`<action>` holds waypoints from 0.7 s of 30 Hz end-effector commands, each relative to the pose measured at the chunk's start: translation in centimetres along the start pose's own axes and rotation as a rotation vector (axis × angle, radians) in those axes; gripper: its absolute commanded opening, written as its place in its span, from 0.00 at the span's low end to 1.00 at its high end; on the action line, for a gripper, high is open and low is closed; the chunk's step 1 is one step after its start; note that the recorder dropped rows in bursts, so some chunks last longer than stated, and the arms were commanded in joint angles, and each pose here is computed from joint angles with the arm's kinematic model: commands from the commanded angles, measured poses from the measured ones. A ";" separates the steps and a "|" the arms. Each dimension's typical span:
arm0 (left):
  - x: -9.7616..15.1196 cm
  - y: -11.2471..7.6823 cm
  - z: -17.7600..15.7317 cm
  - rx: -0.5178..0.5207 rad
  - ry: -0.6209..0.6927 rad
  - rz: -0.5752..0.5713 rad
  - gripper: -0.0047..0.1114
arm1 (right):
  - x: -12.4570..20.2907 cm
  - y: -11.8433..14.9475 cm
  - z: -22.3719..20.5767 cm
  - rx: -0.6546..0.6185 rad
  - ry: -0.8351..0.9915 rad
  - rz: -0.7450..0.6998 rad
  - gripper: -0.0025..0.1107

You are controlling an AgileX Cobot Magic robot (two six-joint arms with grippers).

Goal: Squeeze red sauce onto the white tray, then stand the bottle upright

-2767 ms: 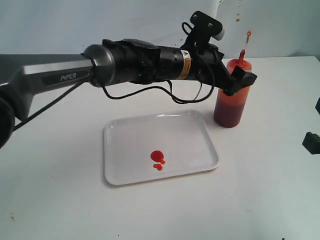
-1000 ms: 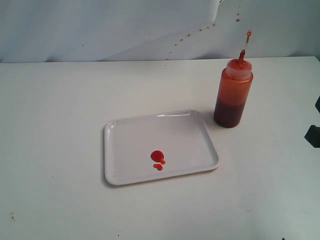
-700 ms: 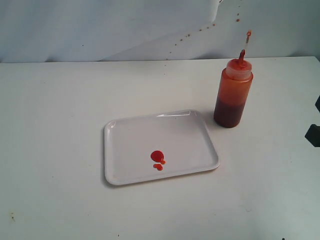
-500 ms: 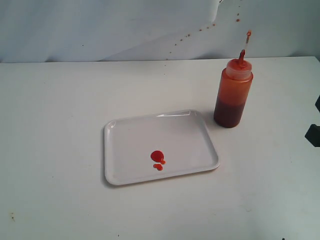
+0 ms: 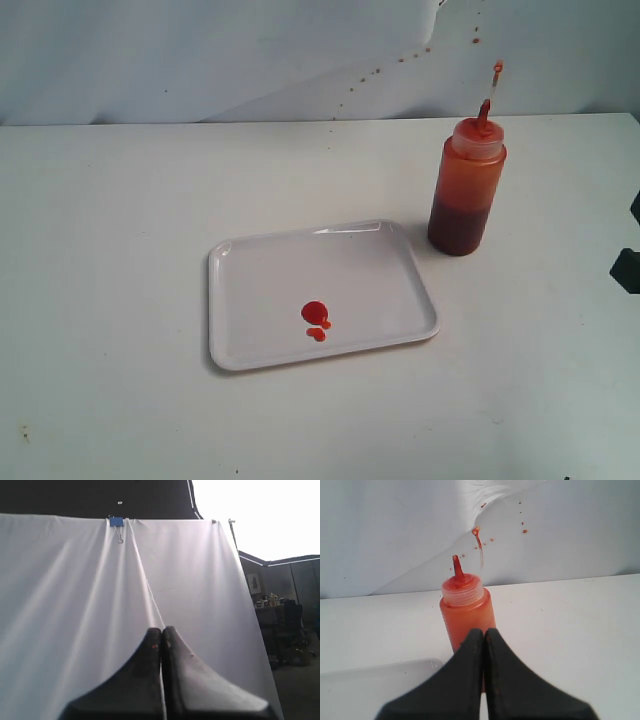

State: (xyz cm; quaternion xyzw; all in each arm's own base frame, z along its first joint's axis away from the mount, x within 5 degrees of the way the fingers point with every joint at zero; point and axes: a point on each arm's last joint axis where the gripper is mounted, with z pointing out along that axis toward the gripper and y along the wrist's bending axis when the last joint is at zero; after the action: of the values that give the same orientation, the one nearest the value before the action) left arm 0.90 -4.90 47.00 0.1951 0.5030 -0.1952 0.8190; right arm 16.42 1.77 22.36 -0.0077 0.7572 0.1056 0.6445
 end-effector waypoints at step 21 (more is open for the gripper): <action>-3.4 -6.9 -10.7 0.086 -0.324 0.172 0.04 | 0.1 0.0 -0.1 0.000 -0.006 0.008 0.02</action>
State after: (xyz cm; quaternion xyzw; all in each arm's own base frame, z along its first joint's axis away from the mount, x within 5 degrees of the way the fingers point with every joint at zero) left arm -10.99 -5.16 45.19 0.2350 0.3537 -0.1633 0.8905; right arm 16.42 1.77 22.36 -0.0077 0.7572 0.1056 0.6445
